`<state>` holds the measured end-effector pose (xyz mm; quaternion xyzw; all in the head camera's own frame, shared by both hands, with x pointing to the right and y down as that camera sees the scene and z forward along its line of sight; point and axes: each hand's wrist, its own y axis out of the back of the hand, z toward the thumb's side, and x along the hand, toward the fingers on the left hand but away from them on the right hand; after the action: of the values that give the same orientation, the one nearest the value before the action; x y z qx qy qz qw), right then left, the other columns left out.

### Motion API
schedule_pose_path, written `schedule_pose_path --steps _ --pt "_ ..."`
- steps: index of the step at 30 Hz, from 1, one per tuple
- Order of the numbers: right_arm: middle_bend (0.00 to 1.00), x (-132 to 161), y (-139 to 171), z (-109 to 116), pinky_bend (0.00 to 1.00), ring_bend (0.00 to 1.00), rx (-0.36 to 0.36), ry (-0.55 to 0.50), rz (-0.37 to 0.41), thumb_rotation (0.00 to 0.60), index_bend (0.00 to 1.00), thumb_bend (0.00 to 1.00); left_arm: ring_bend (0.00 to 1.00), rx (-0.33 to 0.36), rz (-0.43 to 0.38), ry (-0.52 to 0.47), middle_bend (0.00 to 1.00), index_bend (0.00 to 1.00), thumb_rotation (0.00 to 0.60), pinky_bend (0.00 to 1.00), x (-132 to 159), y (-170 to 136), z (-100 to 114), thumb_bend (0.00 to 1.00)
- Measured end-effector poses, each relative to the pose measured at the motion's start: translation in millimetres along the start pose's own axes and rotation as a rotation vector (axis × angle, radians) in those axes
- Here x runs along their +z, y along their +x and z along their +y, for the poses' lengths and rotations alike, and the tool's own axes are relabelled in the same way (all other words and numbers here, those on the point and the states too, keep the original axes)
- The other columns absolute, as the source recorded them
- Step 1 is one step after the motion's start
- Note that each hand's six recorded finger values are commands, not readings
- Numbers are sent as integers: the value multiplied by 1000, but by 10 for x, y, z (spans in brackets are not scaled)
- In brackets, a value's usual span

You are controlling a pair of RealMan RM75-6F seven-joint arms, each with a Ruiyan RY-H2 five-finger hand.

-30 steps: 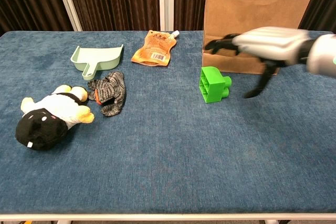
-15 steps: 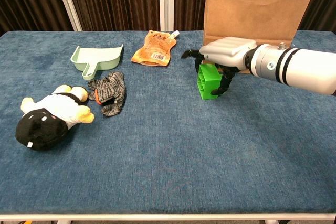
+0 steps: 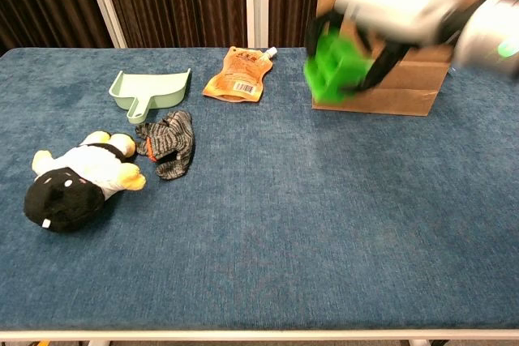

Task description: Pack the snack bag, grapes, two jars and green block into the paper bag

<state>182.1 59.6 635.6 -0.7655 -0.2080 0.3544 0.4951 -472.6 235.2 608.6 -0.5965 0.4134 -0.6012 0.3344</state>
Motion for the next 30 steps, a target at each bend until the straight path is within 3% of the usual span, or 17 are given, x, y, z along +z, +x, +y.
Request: schedule_pose_path --steps 7,9,13,17,24,30 --pt "450 -107 436 1057 584 351 -271 -52 26 600 397 187 184 -3 -20 2 240 204 600 177 65 26 0 31" --pt "450 -196 479 1274 584 349 -325 -76 6 600 397 188 184 -2 -20 3 240 204 600 177 65 24 4 31" --pt "449 -405 475 1481 580 345 -378 -117 -57 600 398 188 184 -3 -16 4 240 204 600 177 56 25 7 31" --pt "449 -696 416 1543 563 341 -371 -125 -155 600 398 187 184 -9 -16 6 240 204 600 177 56 19 -4 31" --pt "410 -1297 158 1418 517 302 -251 -96 -358 600 318 188 184 -20 -8 1 240 204 600 177 46 12 -34 31" --pt "346 -1484 -124 1191 438 236 -144 -73 -423 600 238 188 184 -21 -5 7 240 204 600 177 39 20 -30 31"
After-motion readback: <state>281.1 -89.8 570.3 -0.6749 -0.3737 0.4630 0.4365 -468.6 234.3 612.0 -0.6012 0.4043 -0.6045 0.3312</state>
